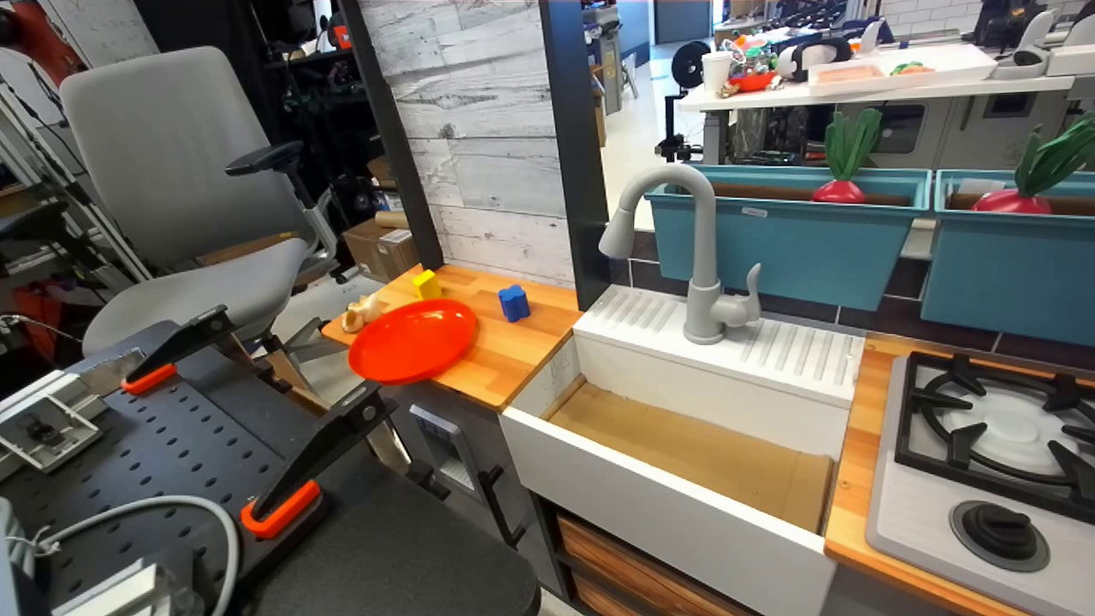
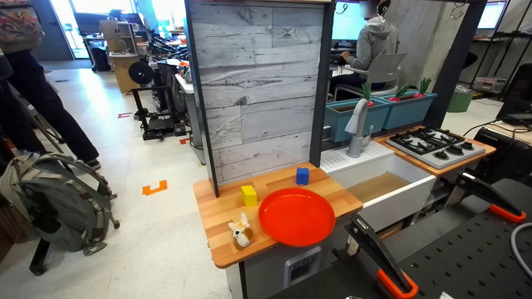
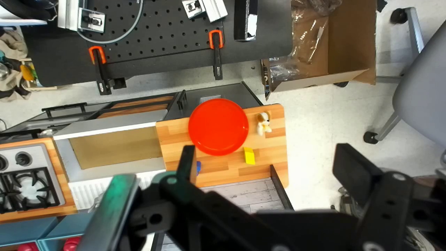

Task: Pick up the blue block from the countertop and put it in the orange plate.

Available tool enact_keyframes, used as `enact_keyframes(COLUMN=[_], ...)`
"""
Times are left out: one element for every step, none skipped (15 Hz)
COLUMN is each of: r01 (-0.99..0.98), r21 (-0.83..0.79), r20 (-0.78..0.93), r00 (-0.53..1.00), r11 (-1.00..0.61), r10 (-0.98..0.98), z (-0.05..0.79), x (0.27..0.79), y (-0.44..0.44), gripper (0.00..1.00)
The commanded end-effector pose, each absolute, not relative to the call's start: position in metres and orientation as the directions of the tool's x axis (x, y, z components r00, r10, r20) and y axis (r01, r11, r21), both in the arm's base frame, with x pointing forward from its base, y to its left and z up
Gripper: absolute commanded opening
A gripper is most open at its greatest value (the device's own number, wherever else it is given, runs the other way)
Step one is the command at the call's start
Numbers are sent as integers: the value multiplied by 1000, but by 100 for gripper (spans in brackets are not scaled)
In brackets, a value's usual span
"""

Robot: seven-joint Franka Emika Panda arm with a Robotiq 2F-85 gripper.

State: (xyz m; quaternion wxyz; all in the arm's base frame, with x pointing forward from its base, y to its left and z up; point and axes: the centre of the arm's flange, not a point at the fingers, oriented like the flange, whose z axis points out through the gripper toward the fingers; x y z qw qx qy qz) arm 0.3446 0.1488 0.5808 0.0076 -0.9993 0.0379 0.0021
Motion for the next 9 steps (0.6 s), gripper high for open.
enact_keyframes(r01=[-76,-76,-76,-79,-84,-83,-77,-75,-78], r21=[-15,-15,-15,-2,0,11,20,27,29], r20=[-5,-5,-5,21,36,56,64,78,86], r00=[997,997,997,997,996,995,995,994,993], r11=[-997,-997,-997,-997,-996,-997,-997,-997,-997], r10=[-76,-76,-76,-79,-84,-82,-75,-73,-75], z=[581,581,581,576,573,565,558,544,533], x=[345,345,345,353,360,370,379,392,402], y=[149,149,149,148,147,147,147,146,145], gripper=[100,100,100,100,100,100,100,100,100])
